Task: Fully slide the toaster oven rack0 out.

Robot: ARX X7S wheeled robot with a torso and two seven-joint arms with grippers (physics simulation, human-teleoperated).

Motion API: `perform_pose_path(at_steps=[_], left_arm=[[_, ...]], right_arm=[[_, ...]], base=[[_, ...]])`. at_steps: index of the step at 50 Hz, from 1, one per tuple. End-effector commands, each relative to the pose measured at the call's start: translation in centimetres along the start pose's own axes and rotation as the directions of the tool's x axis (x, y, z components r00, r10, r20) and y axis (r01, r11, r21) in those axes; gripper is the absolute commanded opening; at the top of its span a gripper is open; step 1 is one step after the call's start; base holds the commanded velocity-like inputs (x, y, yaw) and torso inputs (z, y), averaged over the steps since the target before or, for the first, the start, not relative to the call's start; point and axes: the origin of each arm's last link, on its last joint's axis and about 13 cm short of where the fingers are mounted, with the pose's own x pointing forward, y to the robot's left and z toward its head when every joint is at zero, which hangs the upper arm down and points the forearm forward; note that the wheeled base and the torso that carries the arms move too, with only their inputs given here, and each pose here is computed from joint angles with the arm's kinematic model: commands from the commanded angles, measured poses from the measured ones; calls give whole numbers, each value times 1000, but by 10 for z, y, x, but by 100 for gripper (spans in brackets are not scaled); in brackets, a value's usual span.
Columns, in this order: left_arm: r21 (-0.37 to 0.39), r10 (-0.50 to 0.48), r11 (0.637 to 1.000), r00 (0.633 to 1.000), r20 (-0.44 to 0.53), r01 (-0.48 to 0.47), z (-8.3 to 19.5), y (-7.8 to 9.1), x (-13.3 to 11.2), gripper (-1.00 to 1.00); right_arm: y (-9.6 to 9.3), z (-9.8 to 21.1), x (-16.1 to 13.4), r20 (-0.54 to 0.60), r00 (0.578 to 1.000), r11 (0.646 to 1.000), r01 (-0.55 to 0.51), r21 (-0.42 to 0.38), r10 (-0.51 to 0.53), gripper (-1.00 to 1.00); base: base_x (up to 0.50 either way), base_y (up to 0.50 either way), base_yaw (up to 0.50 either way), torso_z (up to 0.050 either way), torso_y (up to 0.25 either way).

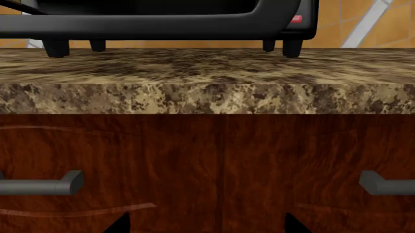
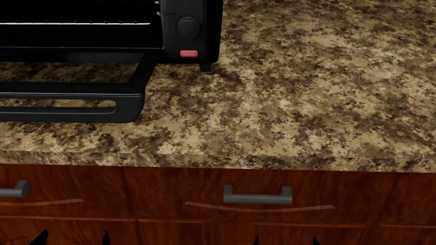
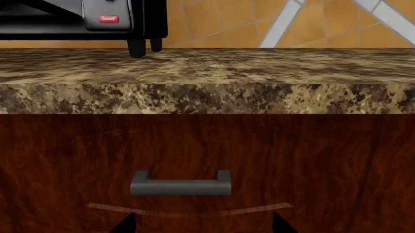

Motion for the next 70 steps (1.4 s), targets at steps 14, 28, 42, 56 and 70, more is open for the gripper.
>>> perform_pose_path(at_steps=[14, 28, 42, 56, 70], left_arm=[[20, -16, 1000, 999, 38, 15, 46, -2, -5, 100], [138, -51, 990, 969, 242, 17, 166, 0, -13, 100], [173, -61, 985, 946, 318, 5, 223, 5, -2, 100], [173, -24, 985, 955, 294, -29, 234, 13, 20, 100], [164, -14, 986, 958, 286, -34, 230, 16, 26, 100]], right_arm=[[4, 45, 3, -8, 997, 991, -79, -106, 78, 100], [-7, 177, 14, 159, 983, 972, -56, -228, 94, 100], [-8, 233, 29, 219, 969, 961, -56, -270, 118, 100], [-18, 243, 36, 230, 968, 966, -35, -255, 96, 100], [-21, 248, 37, 240, 967, 974, -36, -225, 91, 100]], base=[[0, 0, 0, 0, 0], [0, 0, 0, 0, 0], [0, 0, 0, 0, 0], [3, 11, 0, 0, 0], [42, 154, 0, 0, 0]])
